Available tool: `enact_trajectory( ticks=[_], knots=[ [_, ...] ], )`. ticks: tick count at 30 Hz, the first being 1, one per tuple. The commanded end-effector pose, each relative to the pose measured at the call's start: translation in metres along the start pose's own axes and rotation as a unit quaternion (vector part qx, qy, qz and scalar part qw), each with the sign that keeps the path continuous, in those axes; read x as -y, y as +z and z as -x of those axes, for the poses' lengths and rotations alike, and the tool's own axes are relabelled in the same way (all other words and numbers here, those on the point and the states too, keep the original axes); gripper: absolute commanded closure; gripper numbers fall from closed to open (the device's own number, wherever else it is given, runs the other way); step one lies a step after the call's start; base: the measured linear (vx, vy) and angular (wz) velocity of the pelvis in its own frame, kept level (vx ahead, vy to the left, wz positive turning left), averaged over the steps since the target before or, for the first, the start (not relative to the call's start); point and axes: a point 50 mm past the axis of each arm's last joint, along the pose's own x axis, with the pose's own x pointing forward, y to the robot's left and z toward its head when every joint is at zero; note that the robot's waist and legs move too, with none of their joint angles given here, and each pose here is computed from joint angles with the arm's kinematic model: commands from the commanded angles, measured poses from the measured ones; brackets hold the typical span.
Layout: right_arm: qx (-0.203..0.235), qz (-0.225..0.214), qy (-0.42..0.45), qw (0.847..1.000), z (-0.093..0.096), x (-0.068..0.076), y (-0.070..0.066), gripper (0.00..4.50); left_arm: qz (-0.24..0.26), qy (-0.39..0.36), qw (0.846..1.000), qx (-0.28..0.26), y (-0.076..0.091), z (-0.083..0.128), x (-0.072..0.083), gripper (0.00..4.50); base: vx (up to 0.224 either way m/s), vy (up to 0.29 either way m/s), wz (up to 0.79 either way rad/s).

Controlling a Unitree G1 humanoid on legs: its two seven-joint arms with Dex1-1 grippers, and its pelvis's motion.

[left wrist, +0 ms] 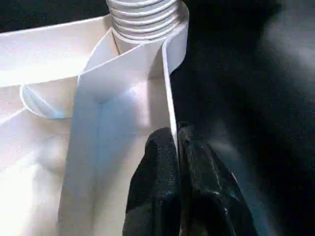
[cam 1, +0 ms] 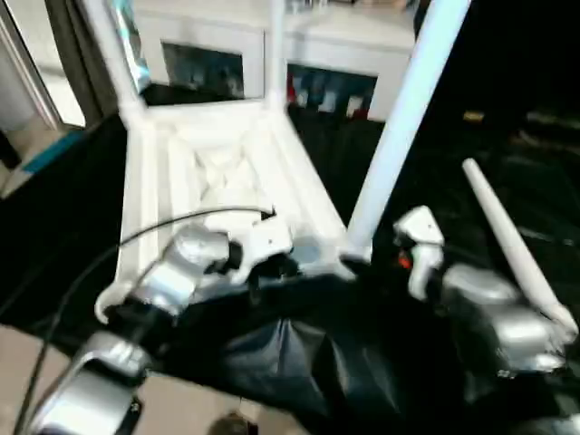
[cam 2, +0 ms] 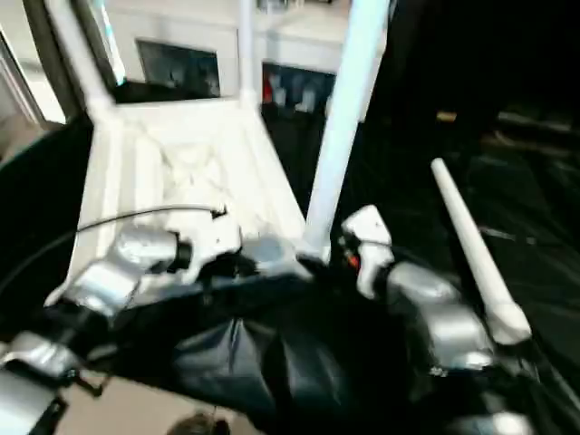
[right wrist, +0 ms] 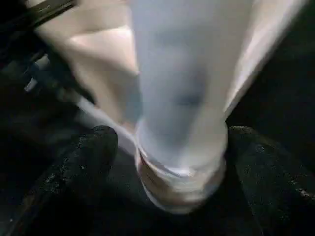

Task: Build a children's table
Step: Rotate leg to tighten

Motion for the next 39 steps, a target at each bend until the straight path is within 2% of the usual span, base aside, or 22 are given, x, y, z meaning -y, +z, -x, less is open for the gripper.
enact_trajectory(
  ticks=[1,12,24,29,33,35,39],
  knots=[
    [0.007,0.003,0.058,0.998,-0.005,-0.011,0.007,0.57,-0.030,-0.071,0.997,0.001,0.005,-0.010,0.014,4.50,0.000,0.000,0.00],
    [-0.035,0.035,0.109,0.993,-0.006,-0.011,0.006,0.57,-0.031,-0.073,0.997,-0.008,-0.002,0.001,0.016,4.50,0.000,0.000,0.00],
    [-0.050,0.044,0.111,0.992,-0.011,-0.012,0.002,1.66,-0.030,-0.063,0.997,-0.013,-0.005,0.002,0.014,4.50,0.000,0.000,0.00],
    [-0.053,0.042,0.111,0.992,-0.011,-0.013,-0.002,1.82,-0.031,-0.061,0.998,-0.015,-0.005,0.003,0.012,4.50,0.000,0.000,0.00],
    [-0.052,0.033,0.111,0.992,-0.013,-0.015,-0.004,1.83,-0.030,-0.059,0.998,-0.017,-0.007,0.006,0.012,4.50,0.000,0.000,0.00],
    [-0.040,0.014,0.101,0.994,-0.014,-0.015,-0.006,1.84,-0.026,-0.045,0.998,-0.020,-0.009,0.006,0.010,4.50,0.000,0.000,0.00],
    [-0.007,-0.062,-0.014,0.998,-0.024,-0.002,-0.015,1.84,0.011,-0.001,1.000,-0.014,-0.006,0.002,0.002,4.50,0.000,0.000,0.00]
  ],
)
